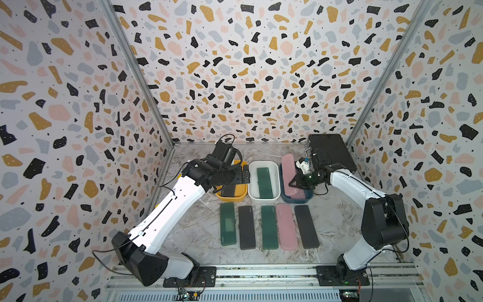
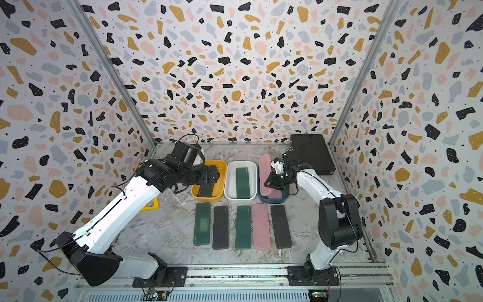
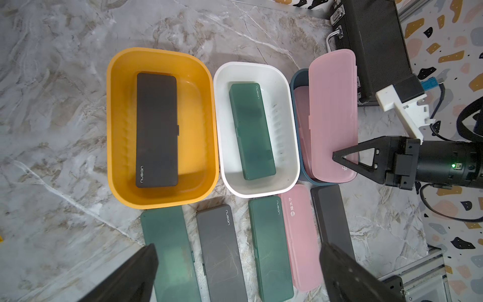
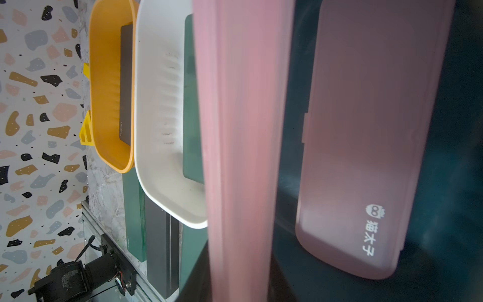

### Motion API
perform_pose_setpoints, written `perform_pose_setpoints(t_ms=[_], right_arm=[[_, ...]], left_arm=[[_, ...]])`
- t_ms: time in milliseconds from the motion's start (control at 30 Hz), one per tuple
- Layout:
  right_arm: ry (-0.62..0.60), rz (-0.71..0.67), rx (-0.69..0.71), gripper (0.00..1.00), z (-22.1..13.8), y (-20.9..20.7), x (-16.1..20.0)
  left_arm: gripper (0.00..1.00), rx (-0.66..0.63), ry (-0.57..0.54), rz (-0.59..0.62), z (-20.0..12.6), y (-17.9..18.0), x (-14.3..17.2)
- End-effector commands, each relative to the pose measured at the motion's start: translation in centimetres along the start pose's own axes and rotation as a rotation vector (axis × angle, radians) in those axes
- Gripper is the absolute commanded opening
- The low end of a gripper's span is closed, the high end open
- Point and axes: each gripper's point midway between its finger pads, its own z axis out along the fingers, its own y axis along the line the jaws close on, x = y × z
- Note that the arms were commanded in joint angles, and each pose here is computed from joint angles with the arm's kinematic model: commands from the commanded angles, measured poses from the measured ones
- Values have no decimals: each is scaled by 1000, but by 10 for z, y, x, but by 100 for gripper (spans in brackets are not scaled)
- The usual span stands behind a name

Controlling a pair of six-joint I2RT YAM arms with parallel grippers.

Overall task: Place the pencil cases by color into the storage box
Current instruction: Place the pencil case at the storage box.

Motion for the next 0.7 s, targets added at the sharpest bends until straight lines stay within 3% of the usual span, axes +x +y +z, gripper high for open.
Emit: perform_pose_setpoints(t_ms=[0,667], right_arm=[[-47,-43,-26,23,-8,8,-18],[26,6,-34,23,27,-17,-21]], left_arm=[[100,-13,-4,26,-2,3,3],[100,-28,14,39,5,5,4]])
